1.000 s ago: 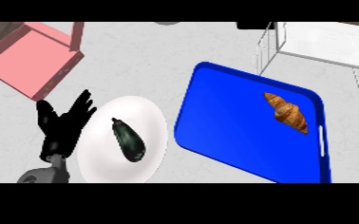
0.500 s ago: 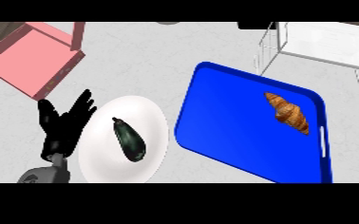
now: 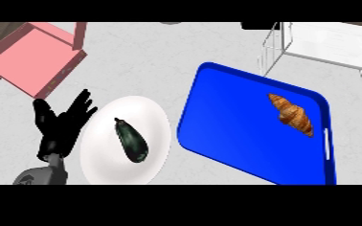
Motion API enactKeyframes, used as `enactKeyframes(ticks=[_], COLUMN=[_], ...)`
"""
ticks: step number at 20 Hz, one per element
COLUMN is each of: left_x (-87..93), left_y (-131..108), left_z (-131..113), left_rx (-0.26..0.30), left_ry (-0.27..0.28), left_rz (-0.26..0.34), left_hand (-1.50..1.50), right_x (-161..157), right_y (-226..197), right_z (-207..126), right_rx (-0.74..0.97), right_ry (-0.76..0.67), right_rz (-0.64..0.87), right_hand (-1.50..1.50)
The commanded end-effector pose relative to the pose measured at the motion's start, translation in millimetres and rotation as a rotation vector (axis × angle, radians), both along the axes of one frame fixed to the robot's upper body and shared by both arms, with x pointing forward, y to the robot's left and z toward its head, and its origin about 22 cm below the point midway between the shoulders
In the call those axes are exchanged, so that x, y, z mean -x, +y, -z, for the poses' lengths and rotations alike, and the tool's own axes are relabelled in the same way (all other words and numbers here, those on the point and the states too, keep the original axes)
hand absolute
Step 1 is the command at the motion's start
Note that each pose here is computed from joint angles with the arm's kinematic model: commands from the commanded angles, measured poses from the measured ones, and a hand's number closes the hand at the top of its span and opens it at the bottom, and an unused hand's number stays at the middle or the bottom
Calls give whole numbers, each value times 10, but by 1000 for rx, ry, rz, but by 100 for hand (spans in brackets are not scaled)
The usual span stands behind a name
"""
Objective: Pick the can from the tray and place it in the tiered shelf
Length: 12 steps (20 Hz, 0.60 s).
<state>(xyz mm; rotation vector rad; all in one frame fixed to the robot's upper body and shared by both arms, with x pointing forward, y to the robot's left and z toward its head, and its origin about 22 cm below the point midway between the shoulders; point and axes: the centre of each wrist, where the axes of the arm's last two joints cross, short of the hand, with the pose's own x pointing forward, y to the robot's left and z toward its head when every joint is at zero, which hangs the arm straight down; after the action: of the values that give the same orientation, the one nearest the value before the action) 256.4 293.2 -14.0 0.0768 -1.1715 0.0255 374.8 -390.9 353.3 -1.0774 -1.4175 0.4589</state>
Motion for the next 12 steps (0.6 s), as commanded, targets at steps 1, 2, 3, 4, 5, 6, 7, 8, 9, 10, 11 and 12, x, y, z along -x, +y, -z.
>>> enactKeyframes(ticks=[1, 2, 3, 4, 5, 6, 7, 8, 9, 10, 11, 12], left_x=[45, 108, -31, -125, -52, 160, 76, 104, -24, 99, 62, -6], left_y=[88, -135, -153, -287, 70, -8, -146, -29, -62, -184, -237, -24], left_z=[91, 242, -42, 74, 87, 286, 91, 78, -11, 120, 174, 39], left_rx=[-9, 0, 1, -11, 10, -14, -9, -17, 2, 6, 19, -3], left_ry=[62, 41, 28, 49, 47, 53, 44, 53, 44, 58, 53, 42], left_rz=[2, 14, -12, -2, -4, -4, 12, 8, 5, 7, 4, 1], left_hand=[0, 0, 0, 0, 0, 0, 0, 0, 0, 0, 0, 0], right_x=[-185, -208, -211, -233, -310, -270, -287, -321, -379, -400, -396, -323], right_y=[-22, -18, -103, -15, -42, -100, -180, -76, -70, -66, -132, -234], right_z=[218, 47, 140, 89, 288, 258, 286, 139, 256, 306, 360, 201], right_rx=[1, 5, 31, 31, 24, 37, 33, 23, 21, 18, 16, -1], right_ry=[-15, -16, -27, -9, -20, -17, -27, -47, -54, -40, -44, -67], right_rz=[7, 7, 17, 7, 5, -2, 12, 6, -3, -15, -28, -34], right_hand=[150, 150, 150, 150, 150, 150, 150, 150, 150, 150, 150, 150])
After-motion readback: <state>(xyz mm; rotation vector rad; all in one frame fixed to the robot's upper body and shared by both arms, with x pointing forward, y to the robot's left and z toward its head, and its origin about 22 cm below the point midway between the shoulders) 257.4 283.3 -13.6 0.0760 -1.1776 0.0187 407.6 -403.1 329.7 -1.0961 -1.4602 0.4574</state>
